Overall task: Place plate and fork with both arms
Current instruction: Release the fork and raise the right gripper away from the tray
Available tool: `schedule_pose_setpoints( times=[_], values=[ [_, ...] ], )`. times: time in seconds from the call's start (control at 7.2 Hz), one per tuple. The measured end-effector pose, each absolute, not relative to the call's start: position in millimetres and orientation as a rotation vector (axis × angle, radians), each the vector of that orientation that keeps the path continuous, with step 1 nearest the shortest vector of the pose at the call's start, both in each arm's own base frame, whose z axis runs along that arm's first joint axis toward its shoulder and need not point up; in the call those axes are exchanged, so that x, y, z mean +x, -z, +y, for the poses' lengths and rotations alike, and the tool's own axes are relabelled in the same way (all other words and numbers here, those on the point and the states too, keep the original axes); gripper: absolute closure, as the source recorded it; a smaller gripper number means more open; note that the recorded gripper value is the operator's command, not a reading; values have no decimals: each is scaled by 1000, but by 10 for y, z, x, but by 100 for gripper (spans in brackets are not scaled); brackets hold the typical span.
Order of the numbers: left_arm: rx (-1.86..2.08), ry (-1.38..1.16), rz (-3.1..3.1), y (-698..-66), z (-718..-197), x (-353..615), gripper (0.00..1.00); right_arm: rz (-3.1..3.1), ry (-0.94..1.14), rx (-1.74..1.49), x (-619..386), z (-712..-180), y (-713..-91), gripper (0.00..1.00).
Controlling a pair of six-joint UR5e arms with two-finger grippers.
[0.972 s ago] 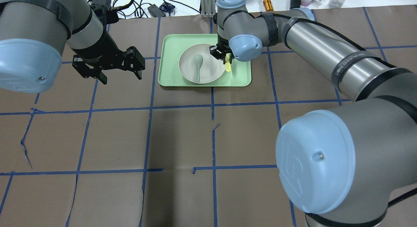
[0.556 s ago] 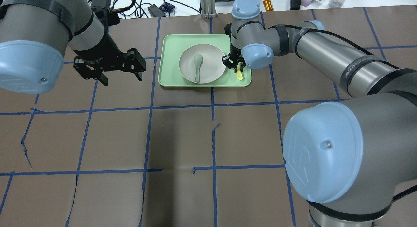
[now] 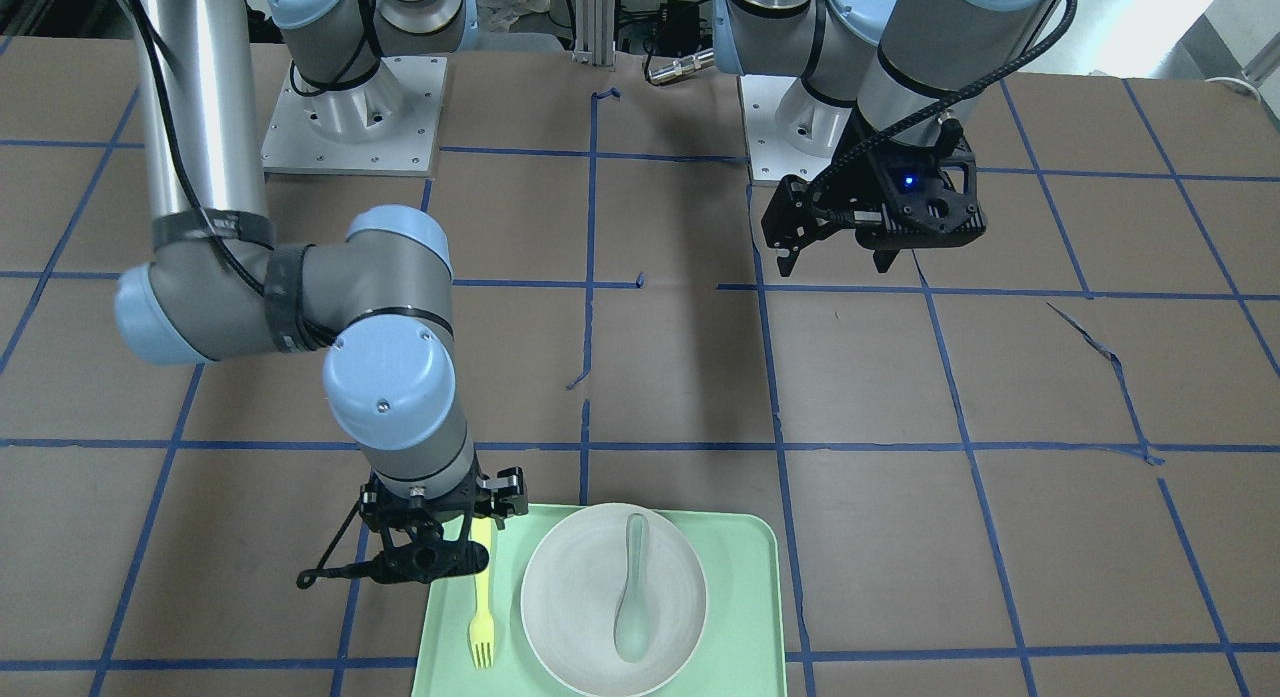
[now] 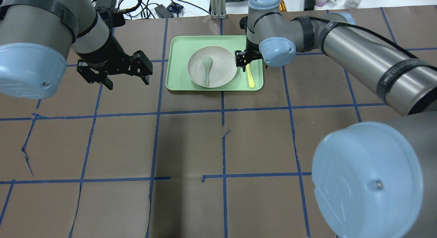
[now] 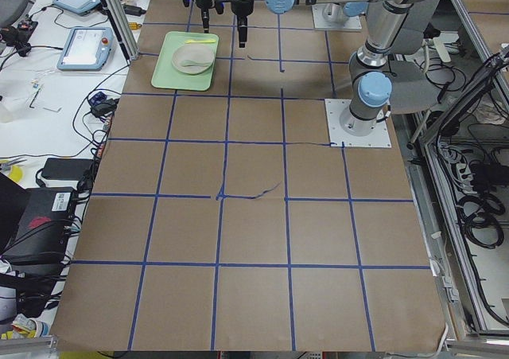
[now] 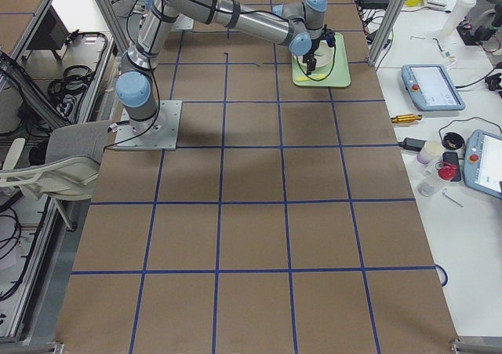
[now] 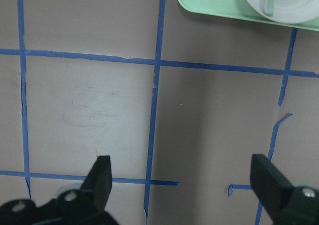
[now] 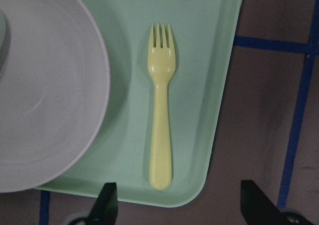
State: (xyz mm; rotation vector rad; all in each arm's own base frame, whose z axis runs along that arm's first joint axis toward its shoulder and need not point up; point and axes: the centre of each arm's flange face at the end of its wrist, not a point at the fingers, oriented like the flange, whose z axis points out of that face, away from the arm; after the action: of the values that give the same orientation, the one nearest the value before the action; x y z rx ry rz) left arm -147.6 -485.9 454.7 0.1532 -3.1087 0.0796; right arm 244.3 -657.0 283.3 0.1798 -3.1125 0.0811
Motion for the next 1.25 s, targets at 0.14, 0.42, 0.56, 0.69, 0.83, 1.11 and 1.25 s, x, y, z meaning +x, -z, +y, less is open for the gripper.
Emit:
schedule_pose_setpoints(
  times=[0.14, 0.42, 0.56, 0.69, 0.83, 1.11, 1.25],
  values=[
    [157, -83, -3109, -4560, -4856, -1475, 0, -3112, -75, 161, 2350, -6387, -3313, 0],
    [173, -88, -3108, -4610, -4832, -1474, 0, -3112, -138, 142, 2248, -5880, -4178, 0],
    [177, -80, -3109, -4637, -4811, -1473, 0, -3112, -159, 134, 2176, -5559, -4430, 0],
    [178, -71, -3109, -4670, -4779, -1474, 0, -3113, -173, 129, 2113, -5273, -4597, 0],
    [178, -72, -3110, -4715, -4761, -1476, 0, -3113, -157, 128, 2076, -5060, -4713, 0],
    [175, -103, -3108, -4894, -4800, -1479, 0, -3113, -122, 125, 2046, -4929, -4847, 0],
    [174, -110, -3108, -4969, -4809, -1479, 0, -3116, -129, 125, 2062, -4939, -4906, 0]
  ],
)
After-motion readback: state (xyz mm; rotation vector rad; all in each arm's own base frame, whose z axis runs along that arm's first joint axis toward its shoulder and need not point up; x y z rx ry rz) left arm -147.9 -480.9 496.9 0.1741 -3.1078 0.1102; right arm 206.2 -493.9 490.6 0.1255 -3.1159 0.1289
